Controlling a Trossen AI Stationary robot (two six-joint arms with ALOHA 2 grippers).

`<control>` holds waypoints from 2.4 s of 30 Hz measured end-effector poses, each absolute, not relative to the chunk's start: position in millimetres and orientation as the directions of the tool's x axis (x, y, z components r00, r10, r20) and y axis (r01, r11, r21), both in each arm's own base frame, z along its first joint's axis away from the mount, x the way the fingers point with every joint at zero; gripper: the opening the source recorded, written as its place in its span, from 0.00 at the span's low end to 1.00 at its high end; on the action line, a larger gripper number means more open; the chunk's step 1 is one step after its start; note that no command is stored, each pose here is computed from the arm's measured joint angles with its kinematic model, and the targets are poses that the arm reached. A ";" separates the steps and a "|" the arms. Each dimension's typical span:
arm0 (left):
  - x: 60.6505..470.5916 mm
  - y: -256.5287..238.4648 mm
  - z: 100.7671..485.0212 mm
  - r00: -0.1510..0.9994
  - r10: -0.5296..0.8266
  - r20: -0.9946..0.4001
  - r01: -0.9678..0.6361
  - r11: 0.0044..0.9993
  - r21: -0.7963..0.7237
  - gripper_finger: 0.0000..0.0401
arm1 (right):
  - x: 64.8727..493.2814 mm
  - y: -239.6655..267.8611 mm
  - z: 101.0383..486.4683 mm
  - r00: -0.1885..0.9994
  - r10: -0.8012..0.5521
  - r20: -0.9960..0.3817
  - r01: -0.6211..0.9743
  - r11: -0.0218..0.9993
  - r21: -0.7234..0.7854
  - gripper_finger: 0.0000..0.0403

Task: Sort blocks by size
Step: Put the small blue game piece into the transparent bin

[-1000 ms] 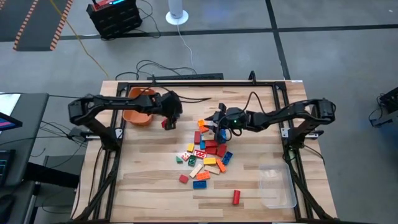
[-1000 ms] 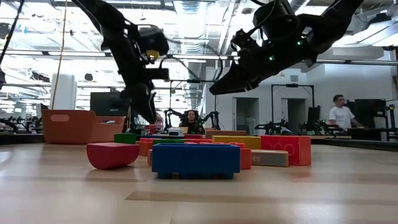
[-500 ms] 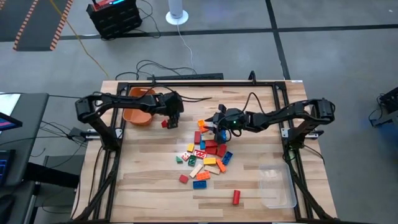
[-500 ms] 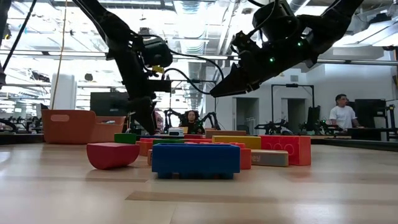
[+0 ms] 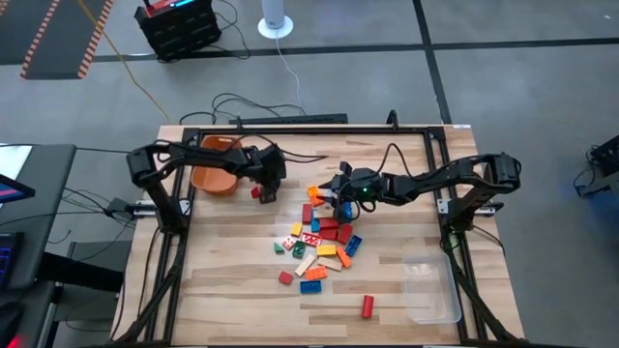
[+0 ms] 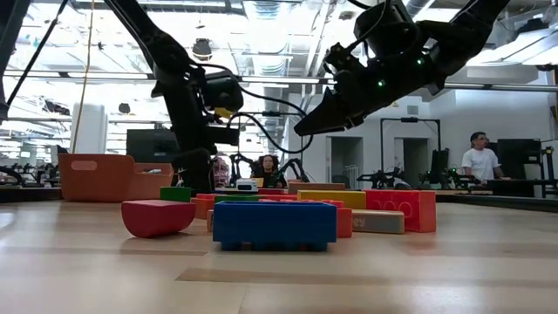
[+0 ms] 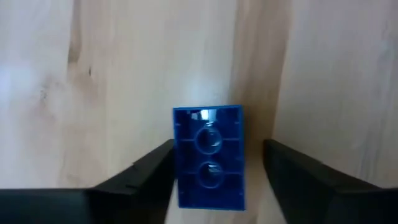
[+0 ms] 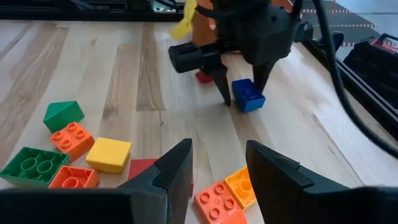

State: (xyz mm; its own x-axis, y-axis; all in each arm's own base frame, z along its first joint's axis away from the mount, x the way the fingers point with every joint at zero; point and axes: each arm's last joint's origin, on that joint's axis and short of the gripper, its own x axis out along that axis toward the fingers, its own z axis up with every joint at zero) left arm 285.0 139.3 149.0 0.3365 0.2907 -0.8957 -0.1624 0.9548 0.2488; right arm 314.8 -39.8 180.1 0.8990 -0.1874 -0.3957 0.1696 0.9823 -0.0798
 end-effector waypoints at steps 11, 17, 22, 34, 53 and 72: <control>298.1 119.1 192.9 0.602 0.259 -0.755 -0.168 0.966 0.198 0.31 | 310.5 -31.3 190.4 0.884 -0.161 -0.440 0.190 0.982 0.022 0.45; 320.7 74.3 214.2 0.737 0.305 -0.604 -0.021 0.903 0.430 0.31 | 311.7 -44.2 194.9 0.888 -0.199 -0.415 0.303 0.932 0.200 0.49; 330.6 48.1 220.0 0.725 0.482 -0.492 -0.050 0.749 0.661 0.34 | 314.0 -44.0 200.1 0.910 -0.203 -0.361 0.316 0.904 0.288 0.59; 338.9 21.3 235.1 0.770 0.547 -0.329 -0.135 0.643 0.754 0.34 | 317.9 -44.1 213.4 0.934 -0.280 -0.220 0.340 0.887 0.314 0.65; 343.8 14.6 244.4 0.849 0.466 -0.250 -0.126 0.637 0.760 0.35 | 318.8 -45.2 219.3 0.947 -0.277 -0.164 0.316 0.898 0.307 0.36; 339.7 3.4 243.8 0.851 0.428 -0.304 -0.125 0.728 0.674 0.76 | 283.9 -36.1 226.7 0.871 -0.204 -0.446 0.339 0.908 0.245 0.30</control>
State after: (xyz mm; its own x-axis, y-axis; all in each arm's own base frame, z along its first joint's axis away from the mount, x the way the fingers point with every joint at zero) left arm 339.7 3.4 243.8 0.8510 0.4281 -0.3042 -0.1251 0.7278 0.6743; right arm 283.9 -36.1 226.7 0.8714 -0.2045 -0.4459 0.3387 0.9083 0.2455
